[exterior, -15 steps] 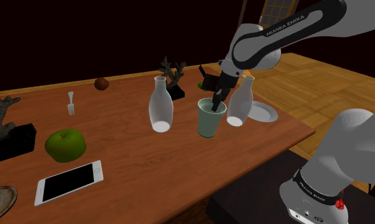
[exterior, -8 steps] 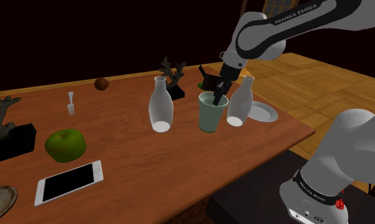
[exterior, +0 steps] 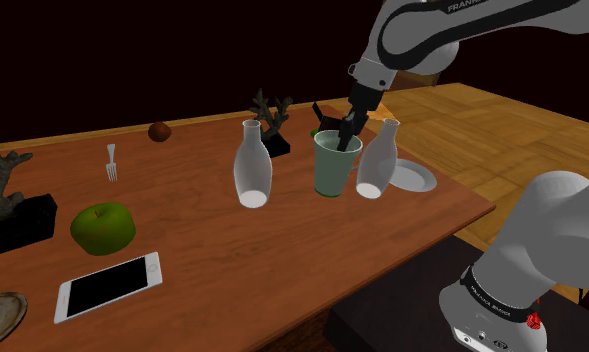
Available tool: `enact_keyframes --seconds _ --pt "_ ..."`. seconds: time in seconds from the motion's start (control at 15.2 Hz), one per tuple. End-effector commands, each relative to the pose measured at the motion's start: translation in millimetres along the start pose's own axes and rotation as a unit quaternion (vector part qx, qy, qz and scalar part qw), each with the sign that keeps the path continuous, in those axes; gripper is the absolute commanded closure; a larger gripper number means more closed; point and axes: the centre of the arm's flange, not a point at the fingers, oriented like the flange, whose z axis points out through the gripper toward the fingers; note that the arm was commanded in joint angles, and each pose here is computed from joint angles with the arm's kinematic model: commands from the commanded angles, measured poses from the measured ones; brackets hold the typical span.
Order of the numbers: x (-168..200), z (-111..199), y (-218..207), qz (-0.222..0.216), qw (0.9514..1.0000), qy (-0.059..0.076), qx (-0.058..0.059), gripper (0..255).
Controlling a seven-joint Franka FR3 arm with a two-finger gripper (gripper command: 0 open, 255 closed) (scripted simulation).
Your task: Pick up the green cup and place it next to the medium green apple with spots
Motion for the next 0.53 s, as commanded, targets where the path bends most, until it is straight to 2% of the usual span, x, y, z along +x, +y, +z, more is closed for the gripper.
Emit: enact_keyframes --seconds 0.0,0.46 --pt "1.3 -11.2 -2.2 0.0 1.0 0.0 0.0 255" --pt "5.5 -47.3 -9.0 0.0 1.0 0.0 0.0 255"
